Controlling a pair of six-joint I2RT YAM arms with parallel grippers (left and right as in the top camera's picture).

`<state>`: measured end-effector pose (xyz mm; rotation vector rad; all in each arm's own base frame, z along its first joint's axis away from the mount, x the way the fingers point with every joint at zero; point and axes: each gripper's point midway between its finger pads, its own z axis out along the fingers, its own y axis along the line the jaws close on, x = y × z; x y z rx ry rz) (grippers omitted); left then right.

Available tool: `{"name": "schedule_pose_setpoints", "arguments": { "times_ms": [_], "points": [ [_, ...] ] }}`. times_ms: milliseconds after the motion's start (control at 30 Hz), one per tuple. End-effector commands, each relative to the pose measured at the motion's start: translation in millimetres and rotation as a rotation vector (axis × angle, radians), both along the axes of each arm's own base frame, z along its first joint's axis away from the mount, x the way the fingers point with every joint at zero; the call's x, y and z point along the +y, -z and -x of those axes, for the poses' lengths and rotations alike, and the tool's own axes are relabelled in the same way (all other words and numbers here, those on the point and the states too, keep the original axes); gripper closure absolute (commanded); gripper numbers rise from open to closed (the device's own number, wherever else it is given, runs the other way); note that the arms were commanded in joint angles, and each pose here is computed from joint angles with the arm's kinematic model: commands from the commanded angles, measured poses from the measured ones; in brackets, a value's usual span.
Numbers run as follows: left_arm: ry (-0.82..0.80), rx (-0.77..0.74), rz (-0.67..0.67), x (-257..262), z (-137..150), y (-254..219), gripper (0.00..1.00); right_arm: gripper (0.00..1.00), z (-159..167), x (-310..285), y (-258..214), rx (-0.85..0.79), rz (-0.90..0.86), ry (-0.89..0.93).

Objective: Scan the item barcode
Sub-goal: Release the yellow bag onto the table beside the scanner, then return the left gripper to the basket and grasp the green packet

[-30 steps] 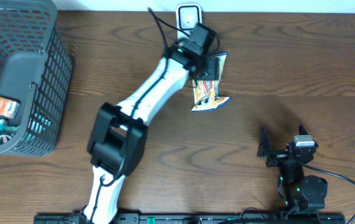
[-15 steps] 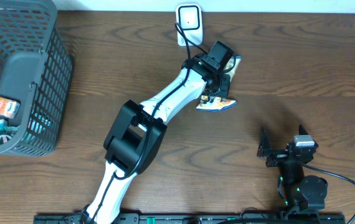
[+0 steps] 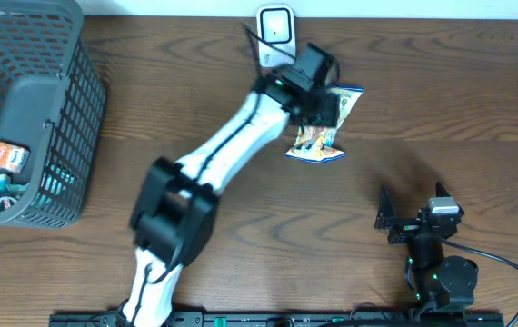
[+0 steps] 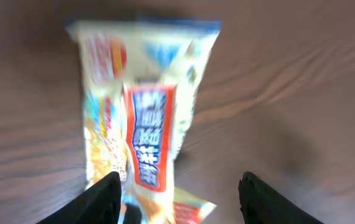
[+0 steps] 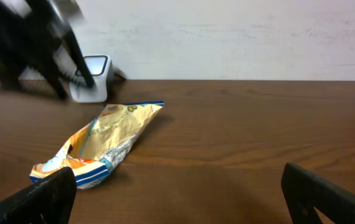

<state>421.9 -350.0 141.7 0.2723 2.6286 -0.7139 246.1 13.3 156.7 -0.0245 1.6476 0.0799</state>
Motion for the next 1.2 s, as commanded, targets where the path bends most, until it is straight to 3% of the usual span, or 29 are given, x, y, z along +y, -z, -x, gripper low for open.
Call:
{"name": "schedule_pose_setpoints", "arguments": {
  "times_ms": [0,200,433,667,800,1033,1167],
  "points": [
    [-0.051,-0.166,0.112,32.3,-6.5,-106.2,0.4,0.01,-0.1,-3.1,1.5,0.006,-0.009,0.017],
    [-0.079,-0.331,0.072,114.8,6.7,-186.0,0.4,0.01,-0.1,-3.1,1.5,0.006,-0.009,0.017],
    [-0.523,-0.422,-0.155,292.0,24.6,-235.7,0.31,0.01,-0.1,-3.1,1.5,0.006,-0.009,0.017],
    [-0.841,-0.466,-0.21,410.9,57.6,-265.3,0.26,0.01,-0.1,-3.1,1.5,0.006,-0.009,0.017],
    [-1.01,-0.395,-0.242,465.6,78.4,-254.3,0.27,0.01,-0.1,-3.1,1.5,0.006,-0.009,0.017],
    [-1.273,-0.193,-0.185,517.6,96.5,-214.2,0.26,0.01,-0.1,-3.1,1.6,0.006,-0.009,0.017],
    [-1.39,-0.146,-0.235,547.4,104.3,-200.9,0.26,0.01,-0.1,-3.1,1.5,0.006,-0.009,0.017]
  ]
}}
